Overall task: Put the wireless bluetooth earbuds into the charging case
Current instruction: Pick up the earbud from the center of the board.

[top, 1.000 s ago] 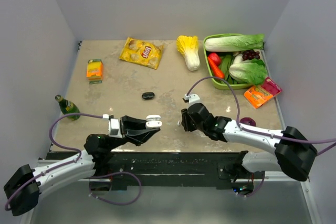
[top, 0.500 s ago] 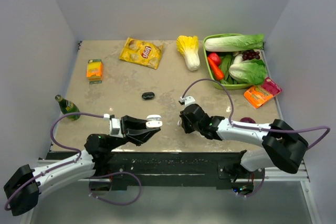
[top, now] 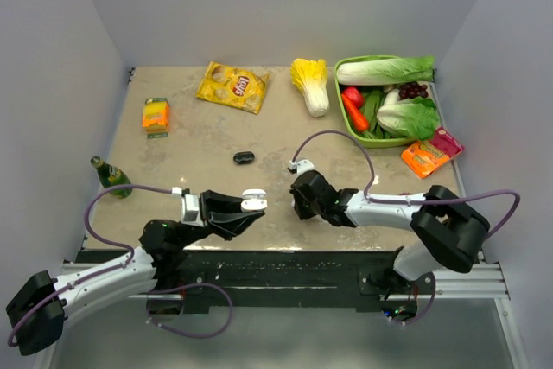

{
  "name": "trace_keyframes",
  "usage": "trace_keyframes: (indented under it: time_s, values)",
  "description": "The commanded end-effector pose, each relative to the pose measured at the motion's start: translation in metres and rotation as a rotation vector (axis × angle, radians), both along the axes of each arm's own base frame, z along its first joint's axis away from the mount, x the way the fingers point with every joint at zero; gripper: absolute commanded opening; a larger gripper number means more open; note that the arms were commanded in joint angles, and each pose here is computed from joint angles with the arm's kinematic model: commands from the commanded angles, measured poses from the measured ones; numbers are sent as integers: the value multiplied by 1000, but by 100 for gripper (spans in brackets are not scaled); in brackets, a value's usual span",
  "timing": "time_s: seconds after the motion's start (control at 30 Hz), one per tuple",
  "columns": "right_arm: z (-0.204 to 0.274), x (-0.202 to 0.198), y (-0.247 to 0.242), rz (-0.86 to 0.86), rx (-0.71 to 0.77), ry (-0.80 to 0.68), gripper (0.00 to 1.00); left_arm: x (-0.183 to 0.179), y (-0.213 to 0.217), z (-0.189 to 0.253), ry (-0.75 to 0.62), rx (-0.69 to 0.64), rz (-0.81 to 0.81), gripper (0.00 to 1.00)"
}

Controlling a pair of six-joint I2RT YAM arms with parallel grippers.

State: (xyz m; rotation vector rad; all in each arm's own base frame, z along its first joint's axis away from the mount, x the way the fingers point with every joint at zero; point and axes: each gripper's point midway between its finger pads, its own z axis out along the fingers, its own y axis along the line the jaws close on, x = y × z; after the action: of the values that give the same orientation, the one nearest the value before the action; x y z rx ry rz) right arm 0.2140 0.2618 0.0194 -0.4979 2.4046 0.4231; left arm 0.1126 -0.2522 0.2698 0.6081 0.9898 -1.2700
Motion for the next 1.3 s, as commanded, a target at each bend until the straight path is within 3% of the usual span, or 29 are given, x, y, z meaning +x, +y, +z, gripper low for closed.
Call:
trace_keyframes:
  time_s: [0.0, 0.67, 0.87, 0.93, 1.1, 1.27]
  values:
    - [16, 16, 20, 3, 48, -47, 4, -2, 3, -45, 42, 67, 8, 0]
    - [32, 70, 46, -68, 39, -108, 4, -2, 4, -42, 37, 70, 17, 0]
    - [61, 65, 44, -27, 97, -169, 16, -1, 5, -41, 38, 69, 25, 0]
    - [67, 60, 41, -7, 91, -171, 15, -1, 4, -40, 37, 70, 24, 0]
    - [58, 45, 32, 40, 74, -145, 0, 0, 3, -41, 40, 72, 22, 0]
    - [32, 34, 27, 64, 40, -87, 0, -2, 1, -42, 41, 75, 11, 0]
